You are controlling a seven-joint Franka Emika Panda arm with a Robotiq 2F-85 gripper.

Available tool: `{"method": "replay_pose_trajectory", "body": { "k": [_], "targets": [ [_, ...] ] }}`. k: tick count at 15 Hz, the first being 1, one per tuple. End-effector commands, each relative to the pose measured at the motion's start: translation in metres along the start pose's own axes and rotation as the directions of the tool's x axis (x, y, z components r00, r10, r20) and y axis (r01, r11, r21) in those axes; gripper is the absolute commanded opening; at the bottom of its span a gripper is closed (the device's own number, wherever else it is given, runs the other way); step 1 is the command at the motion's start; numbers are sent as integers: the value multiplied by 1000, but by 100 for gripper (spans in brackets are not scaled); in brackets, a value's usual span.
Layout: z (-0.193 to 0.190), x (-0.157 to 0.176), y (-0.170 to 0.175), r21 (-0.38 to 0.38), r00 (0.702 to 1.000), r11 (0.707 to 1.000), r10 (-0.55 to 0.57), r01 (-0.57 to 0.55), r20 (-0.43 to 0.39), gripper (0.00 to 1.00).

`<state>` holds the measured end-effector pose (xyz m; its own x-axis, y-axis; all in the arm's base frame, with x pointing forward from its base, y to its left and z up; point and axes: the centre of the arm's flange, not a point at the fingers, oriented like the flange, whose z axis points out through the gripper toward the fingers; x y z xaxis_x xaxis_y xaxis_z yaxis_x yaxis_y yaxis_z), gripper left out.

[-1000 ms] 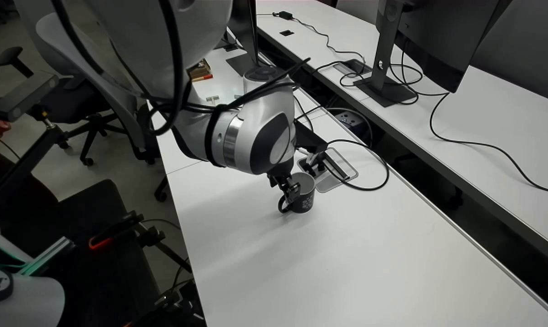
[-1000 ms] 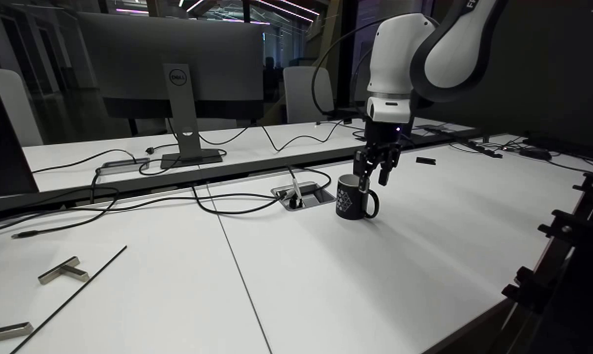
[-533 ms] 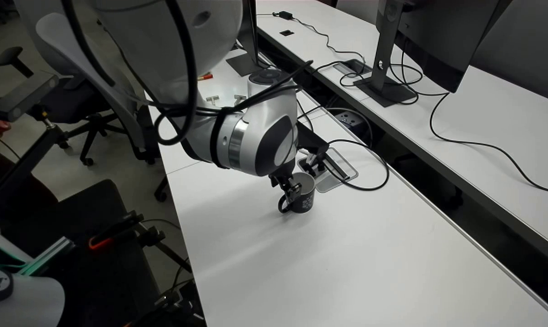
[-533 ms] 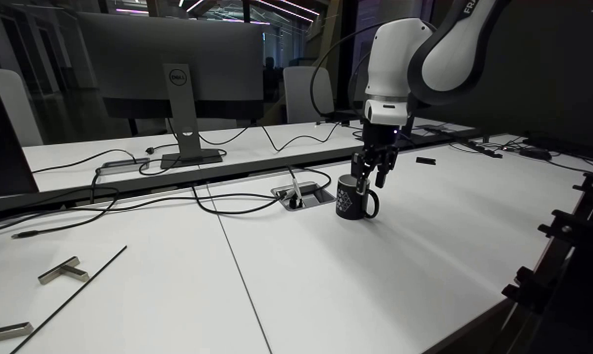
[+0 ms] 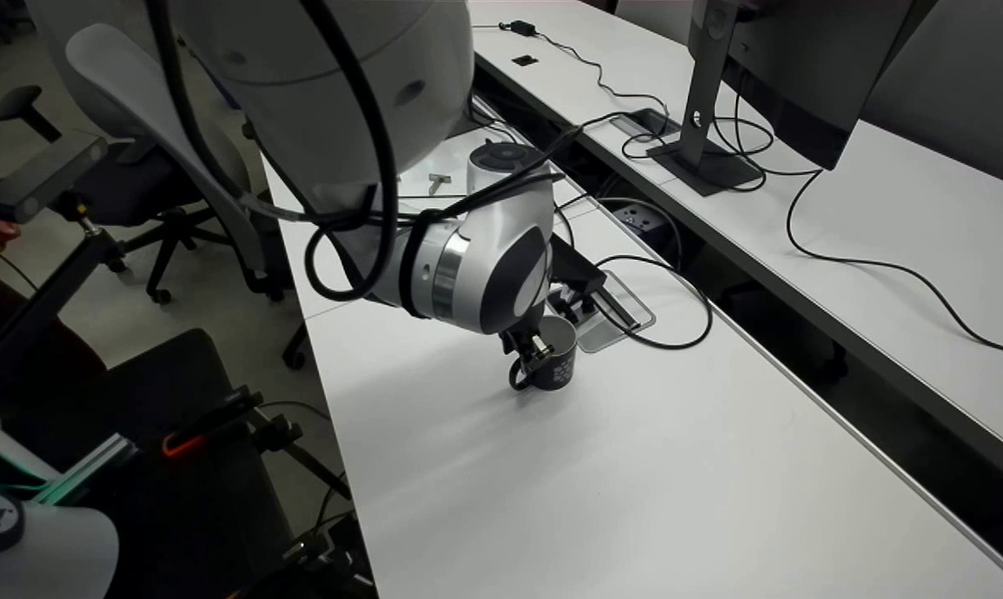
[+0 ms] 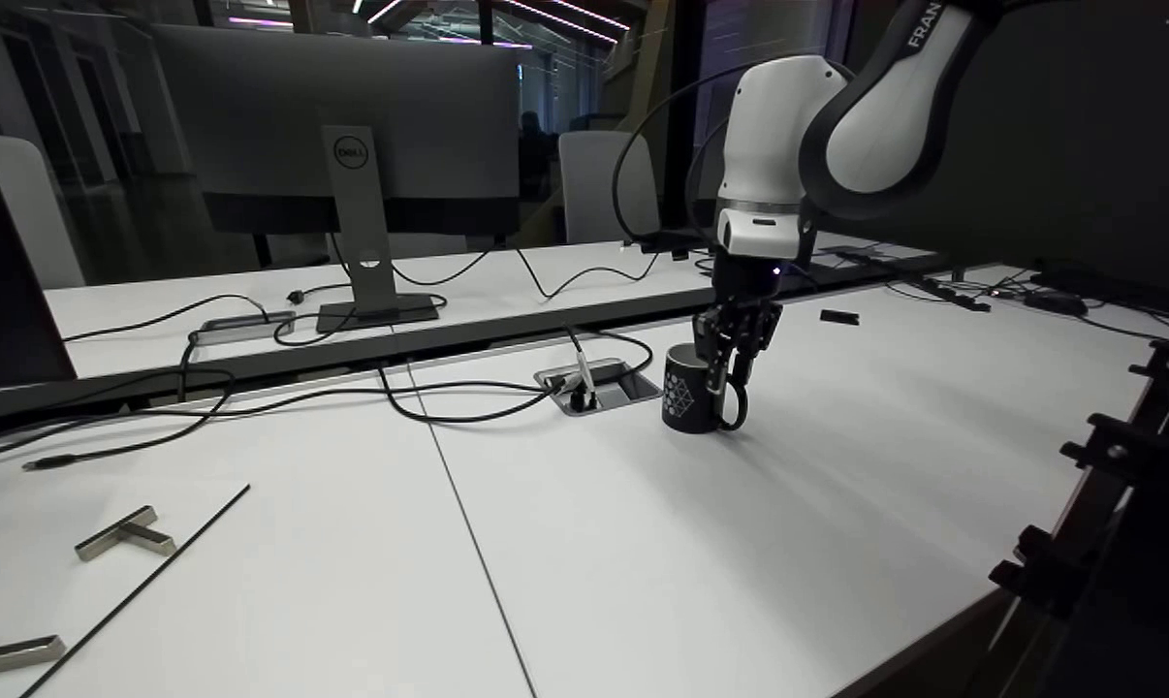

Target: Move the cup to the right

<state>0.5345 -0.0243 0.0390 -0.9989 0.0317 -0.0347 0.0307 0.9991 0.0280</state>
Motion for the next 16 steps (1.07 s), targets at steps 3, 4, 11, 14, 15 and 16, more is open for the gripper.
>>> {"method": "replay_pose_trajectory", "body": {
  "k": [3, 4, 11, 14, 15, 16],
  "targets": [
    [7, -12, -9, -18, 1000, 1000, -2, 2, -6, 1],
    [7, -12, -10, -20, 1000, 1000, 0, 0, -7, 0],
    [4, -11, -11, -21, 1000, 1000, 19, -19, 2, 4],
    [-4, -7, -13, -12, 999, 1000, 23, -23, 23, 4],
    [-7, -5, -14, -8, 999, 1000, 23, -23, 35, 4],
    [-9, -4, -15, -7, 999, 1000, 22, -21, 43, 4]
  ]
}}
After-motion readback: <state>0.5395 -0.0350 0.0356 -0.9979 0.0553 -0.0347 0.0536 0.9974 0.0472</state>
